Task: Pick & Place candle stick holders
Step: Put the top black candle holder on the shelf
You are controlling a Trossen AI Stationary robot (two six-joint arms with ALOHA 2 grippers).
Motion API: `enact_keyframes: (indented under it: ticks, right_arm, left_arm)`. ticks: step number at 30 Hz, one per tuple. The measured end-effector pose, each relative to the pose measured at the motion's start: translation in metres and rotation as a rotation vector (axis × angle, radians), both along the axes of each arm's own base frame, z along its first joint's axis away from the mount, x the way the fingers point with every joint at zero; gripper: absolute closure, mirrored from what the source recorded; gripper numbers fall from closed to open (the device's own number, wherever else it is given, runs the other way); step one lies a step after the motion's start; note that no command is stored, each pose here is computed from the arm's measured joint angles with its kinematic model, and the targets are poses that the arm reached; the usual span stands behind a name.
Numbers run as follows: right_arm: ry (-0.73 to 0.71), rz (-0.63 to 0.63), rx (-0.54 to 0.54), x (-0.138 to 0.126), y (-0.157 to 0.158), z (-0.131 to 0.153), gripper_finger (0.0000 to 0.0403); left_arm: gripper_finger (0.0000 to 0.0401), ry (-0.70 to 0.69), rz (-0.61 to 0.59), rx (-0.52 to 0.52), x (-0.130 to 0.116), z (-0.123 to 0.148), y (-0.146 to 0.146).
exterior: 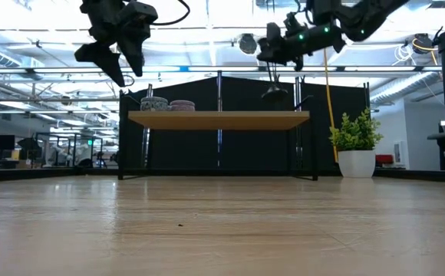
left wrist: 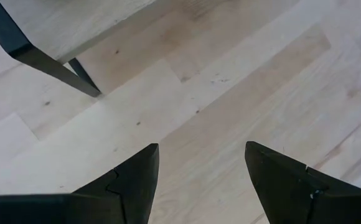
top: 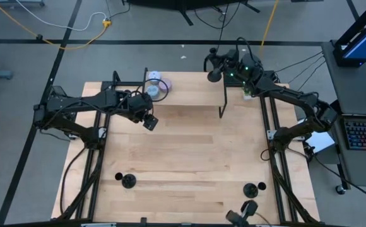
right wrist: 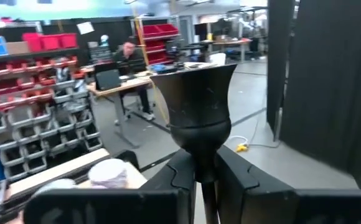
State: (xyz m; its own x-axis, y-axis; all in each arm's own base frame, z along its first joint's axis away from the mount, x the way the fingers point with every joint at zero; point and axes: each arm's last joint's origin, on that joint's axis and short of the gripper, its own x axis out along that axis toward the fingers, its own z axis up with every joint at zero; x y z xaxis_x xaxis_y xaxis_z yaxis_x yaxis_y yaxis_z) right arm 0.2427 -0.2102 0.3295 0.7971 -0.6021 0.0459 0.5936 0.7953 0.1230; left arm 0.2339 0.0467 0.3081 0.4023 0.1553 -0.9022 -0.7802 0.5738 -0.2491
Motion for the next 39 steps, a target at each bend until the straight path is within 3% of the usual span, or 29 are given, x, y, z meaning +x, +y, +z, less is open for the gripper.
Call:
enact_keyframes:
  ticks: [9,20,39]
  right_arm:
    - [-0.12,-0.044,-0.014,-0.015,-0.009,-0.028,0.0376]
    - [-0.086,-0.048,-0.025,-0.003,-0.021,-0.054,0.0377]
    - [-0.061,-0.079,-0.047,-0.009,-0.03,-0.057,0.0369]
  left_arm:
    - [0.0155,-0.041,0.014,0.0,0.003,0.002,0.001]
    - [0.0155,-0.105,-0.004,-0.021,0.009,0.004,0.0]
    - [0.0155,-0.124,-0.001,-0.042,0.011,0.005,-0.004]
